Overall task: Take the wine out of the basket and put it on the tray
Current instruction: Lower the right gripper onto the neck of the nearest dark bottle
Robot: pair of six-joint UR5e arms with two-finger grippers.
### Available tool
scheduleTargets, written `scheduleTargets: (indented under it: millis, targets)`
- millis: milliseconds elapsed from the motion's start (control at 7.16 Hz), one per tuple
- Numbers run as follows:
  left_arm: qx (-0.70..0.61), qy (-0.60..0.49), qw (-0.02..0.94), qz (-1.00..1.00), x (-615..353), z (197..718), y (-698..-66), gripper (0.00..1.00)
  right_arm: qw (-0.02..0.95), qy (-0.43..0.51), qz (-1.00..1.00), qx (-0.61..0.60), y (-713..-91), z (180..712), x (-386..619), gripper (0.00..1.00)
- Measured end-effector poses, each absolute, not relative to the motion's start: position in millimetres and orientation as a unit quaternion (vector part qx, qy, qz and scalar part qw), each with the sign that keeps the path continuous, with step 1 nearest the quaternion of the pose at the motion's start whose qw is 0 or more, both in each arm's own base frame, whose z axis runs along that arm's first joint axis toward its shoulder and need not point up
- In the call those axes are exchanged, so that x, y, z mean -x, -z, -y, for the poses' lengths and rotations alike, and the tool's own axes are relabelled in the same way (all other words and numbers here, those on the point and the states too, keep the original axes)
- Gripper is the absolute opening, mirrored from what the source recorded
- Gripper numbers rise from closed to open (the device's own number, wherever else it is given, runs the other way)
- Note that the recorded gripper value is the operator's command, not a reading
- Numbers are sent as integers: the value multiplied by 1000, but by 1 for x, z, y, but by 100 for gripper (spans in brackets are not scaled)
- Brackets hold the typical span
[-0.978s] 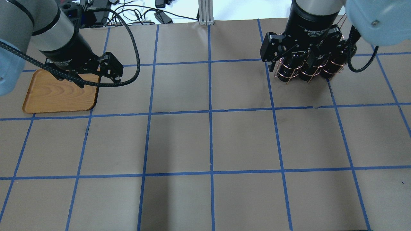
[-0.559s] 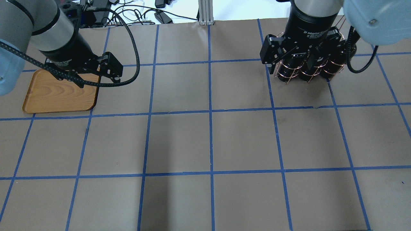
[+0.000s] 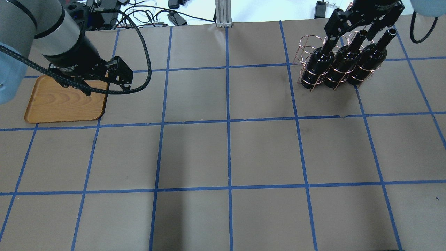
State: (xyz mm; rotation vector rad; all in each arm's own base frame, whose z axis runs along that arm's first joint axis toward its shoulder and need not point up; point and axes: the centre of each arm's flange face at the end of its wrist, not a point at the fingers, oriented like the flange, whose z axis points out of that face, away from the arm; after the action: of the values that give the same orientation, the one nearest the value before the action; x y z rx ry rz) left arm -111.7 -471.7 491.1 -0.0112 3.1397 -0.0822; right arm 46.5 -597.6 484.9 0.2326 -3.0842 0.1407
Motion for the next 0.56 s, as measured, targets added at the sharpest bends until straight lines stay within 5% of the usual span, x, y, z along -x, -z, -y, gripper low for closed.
scheduleTargets:
  millis: [559]
  targets:
    - [4,23,-4,-1000,112,471,-487,100,22,-55,996,-71,-443,645,28,98]
